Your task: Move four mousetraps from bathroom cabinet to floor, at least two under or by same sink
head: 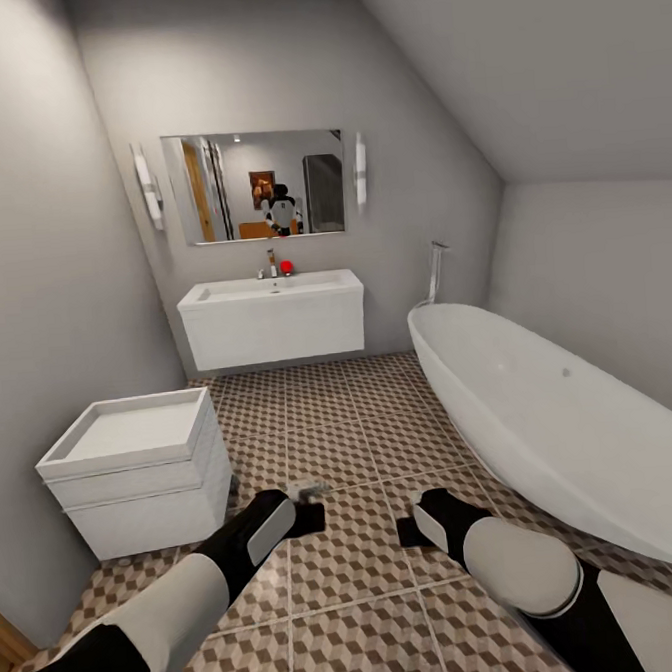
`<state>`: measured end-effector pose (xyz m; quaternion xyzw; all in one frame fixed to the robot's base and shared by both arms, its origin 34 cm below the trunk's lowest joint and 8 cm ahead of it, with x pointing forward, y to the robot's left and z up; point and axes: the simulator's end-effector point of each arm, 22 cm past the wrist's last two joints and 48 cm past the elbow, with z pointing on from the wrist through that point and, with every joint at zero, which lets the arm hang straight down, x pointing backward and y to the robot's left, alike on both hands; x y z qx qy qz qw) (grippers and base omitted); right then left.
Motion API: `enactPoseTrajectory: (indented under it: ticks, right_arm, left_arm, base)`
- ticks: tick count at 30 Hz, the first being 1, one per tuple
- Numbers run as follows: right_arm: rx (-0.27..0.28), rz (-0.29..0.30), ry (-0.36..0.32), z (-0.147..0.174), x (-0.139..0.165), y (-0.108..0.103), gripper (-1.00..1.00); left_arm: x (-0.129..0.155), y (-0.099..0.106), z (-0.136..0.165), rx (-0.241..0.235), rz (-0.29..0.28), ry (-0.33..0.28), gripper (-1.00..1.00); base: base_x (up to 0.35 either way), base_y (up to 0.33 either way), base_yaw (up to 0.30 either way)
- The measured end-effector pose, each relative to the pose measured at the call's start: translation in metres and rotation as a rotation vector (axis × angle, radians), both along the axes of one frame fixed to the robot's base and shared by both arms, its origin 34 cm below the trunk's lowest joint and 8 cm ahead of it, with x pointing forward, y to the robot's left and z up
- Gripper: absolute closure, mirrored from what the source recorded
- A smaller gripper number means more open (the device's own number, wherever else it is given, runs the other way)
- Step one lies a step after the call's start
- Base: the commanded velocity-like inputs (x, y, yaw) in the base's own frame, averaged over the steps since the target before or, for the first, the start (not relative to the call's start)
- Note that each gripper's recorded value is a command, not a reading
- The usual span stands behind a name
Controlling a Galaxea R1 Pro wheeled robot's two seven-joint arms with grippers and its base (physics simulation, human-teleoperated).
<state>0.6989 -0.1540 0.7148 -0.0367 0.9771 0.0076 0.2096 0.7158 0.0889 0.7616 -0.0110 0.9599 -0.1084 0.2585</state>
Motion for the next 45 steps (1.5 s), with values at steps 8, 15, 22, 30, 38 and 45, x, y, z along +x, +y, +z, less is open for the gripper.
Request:
enactPoseTrajectory:
  ticks: [8, 15, 22, 30, 38, 45]
  right_arm:
    - [0.02, 0.0, -0.076, 0.007, 0.014, 0.005, 1.0]
    - [0.024, -0.001, -0.089, 0.009, 0.017, 0.005, 1.0]
    - [0.024, -0.001, -0.091, 0.009, 0.017, 0.005, 1.0]
    - [0.024, -0.001, -0.09, 0.006, 0.017, 0.005, 1.0]
    - [0.025, -0.001, -0.092, -0.006, 0.018, 0.005, 1.0]
    - [0.028, -0.004, -0.119, -0.014, 0.023, 0.006, 1.0]
  left_arm:
    - [-0.005, 0.0, -0.003, 0.022, -0.024, 0.025, 1.0]
    - [-0.003, -0.002, 0.0, 0.02, -0.021, 0.013, 1.0]
    - [0.003, -0.005, 0.005, 0.01, -0.009, -0.02, 1.0]
    - [0.009, -0.005, 0.005, 0.004, 0.006, -0.05, 1.0]
    - [0.014, -0.006, -0.004, -0.003, 0.017, -0.073, 1.0]
    - [0.015, -0.01, -0.013, -0.008, 0.017, -0.08, 1.0]
  base:
    - [0.0, 0.0, 0.0]
    - [0.0, 0.0, 0.0]
    - [0.0, 0.0, 0.0]
    - [0.0, 0.0, 0.0]
    - [0.0, 0.0, 0.0]
    - [0.0, 0.0, 0.0]
